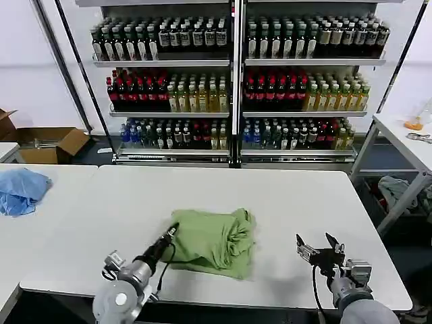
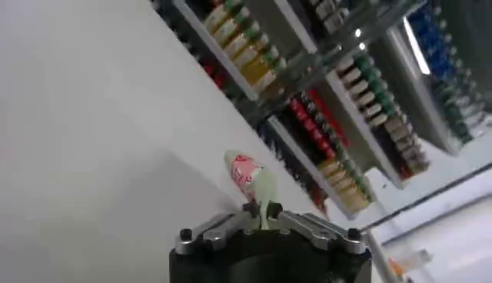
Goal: Fold and organize the clothes.
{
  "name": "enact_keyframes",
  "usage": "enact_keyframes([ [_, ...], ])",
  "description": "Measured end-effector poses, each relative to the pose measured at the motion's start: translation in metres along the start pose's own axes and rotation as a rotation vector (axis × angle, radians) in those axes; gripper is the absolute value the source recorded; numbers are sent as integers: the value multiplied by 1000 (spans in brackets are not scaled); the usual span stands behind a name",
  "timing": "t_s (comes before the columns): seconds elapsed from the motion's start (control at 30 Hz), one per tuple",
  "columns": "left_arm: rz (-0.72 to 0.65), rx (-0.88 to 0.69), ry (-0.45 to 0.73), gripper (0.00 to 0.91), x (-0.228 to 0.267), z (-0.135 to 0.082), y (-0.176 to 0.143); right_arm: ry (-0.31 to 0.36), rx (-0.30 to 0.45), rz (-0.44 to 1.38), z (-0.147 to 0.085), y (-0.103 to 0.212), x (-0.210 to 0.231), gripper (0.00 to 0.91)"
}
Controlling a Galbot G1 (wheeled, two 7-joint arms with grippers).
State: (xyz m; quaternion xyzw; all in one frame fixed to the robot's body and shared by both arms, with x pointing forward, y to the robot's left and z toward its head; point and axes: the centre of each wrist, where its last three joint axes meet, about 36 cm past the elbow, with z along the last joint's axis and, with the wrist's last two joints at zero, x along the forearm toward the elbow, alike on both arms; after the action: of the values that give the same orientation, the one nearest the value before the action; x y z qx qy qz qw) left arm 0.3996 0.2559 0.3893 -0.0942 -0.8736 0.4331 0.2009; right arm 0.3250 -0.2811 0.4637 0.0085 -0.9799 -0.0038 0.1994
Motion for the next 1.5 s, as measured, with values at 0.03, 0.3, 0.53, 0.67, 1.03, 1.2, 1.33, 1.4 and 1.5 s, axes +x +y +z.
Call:
enact_keyframes([
  [0.03, 2, 2, -10, 20, 2, -6, 0, -1, 0, 0, 0, 0, 0, 907],
  [0.3, 12, -71, -155, 20, 38, -80, -2, -15, -2, -7, -5, 0, -2, 907],
  [0.53, 54, -235, -236, 20, 67, -131, -29, -20, -2, -15, -5, 1, 2, 907],
  [0.67, 75, -342, -207, 20, 60, -121, -46, -25, -3, -11, -5, 0, 5, 907],
  [1.03, 20, -657, 64, 30, -26, 12, -52, -36, 1, 2, -7, -2, 14, 907],
  [1.2, 85, -745, 143, 30, -50, 64, -82, -39, -2, 11, -8, -4, 21, 907],
  [1.33, 128, -784, 181, 30, -65, 94, -102, -40, -5, 20, -8, -4, 26, 907],
  [1.4, 141, -801, 198, 60, -72, 107, -109, -41, -6, 24, -8, -4, 29, 907],
  [1.5, 142, -822, 208, 907, -82, 121, -117, -41, -7, 29, -8, -4, 32, 907],
])
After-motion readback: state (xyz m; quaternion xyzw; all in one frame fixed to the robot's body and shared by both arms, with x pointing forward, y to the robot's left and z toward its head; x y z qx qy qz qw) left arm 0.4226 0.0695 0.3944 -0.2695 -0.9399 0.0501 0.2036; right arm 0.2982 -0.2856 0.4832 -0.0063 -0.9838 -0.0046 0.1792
